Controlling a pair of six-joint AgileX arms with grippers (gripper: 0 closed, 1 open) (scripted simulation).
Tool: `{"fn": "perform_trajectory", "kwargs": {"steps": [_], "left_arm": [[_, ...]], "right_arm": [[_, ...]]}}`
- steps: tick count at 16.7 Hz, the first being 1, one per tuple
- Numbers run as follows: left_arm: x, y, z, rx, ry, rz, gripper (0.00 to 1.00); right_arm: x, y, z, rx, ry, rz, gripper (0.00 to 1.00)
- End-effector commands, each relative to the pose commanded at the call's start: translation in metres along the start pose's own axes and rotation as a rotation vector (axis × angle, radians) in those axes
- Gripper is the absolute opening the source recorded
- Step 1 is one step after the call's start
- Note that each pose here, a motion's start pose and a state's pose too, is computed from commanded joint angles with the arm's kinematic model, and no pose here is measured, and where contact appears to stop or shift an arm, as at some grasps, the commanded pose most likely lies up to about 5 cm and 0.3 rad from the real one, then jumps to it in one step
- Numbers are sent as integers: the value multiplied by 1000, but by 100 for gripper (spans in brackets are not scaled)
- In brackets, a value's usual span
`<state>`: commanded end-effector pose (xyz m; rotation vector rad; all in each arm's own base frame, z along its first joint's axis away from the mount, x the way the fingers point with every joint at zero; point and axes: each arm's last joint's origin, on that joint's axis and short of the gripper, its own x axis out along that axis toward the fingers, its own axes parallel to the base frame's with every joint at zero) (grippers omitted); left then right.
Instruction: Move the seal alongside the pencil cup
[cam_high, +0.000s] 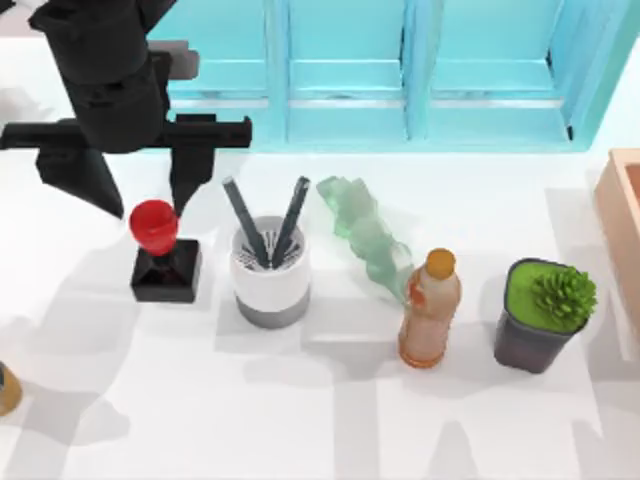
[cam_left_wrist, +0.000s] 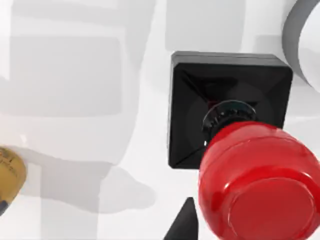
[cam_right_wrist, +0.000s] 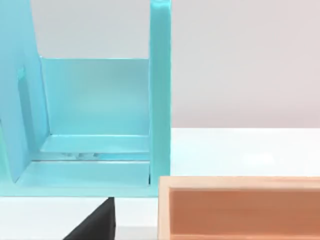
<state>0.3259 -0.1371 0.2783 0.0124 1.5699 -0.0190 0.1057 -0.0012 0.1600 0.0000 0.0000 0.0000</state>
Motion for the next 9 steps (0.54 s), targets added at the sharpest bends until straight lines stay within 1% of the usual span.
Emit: {"fn": "perform_trajectory", "kwargs": {"steps": [3,4,9], "left_arm": [[0,0,0,0,0,0,98],[0,0,0,0,0,0,100],[0,0,0,0,0,0,100]], "right_arm": [[0,0,0,0,0,0,100],[0,0,0,0,0,0,100],[0,0,0,0,0,0,100]]}}
